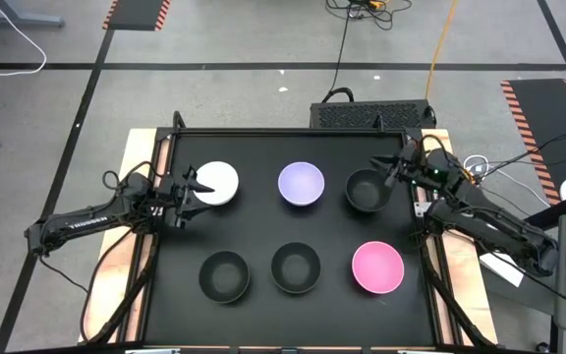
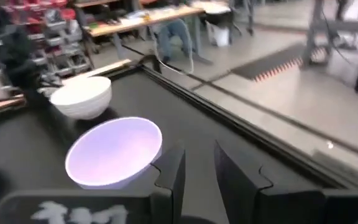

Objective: Nest bowls inside each other
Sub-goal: Stack the top right black bowl on top of the purple bowl

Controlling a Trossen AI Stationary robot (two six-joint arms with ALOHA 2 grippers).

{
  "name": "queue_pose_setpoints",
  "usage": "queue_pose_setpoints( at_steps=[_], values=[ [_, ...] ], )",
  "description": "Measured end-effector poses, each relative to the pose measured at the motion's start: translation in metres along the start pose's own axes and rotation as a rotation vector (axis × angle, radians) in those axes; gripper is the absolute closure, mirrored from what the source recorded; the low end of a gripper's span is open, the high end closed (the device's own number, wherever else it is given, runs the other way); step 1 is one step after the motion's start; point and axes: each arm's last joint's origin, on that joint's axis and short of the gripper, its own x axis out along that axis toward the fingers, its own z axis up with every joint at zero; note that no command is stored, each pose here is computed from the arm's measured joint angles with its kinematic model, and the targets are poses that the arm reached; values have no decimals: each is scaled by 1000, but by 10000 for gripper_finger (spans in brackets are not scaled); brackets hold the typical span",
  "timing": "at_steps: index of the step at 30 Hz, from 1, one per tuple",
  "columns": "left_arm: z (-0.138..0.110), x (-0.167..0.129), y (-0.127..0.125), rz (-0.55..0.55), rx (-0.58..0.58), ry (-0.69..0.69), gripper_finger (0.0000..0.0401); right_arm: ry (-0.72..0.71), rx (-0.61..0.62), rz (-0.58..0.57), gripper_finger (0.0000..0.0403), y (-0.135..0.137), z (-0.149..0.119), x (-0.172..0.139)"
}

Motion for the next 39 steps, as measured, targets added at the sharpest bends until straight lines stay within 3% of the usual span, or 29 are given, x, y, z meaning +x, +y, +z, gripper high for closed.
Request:
queue_pose_setpoints(
  at_steps=[4,11,21,28,33,39],
  values=[
    [-1,0,0,-2,-2,6,171,144,69,-84,323,-4,-1,-1],
    [-2,0,0,-1,-5,18,171,292,156,-133,323,-10,-6,9],
    [-6,0,0,-1,-28,55,171,421,172,-212,323,-19,12,14],
    [-10,0,1,3,-43,91,171,575,168,-201,319,-20,13,21],
    [-10,0,1,2,-42,92,171,637,193,-86,280,-20,8,33],
    [-10,0,1,2,-37,92,171,674,204,-92,209,-23,5,39]
  ],
)
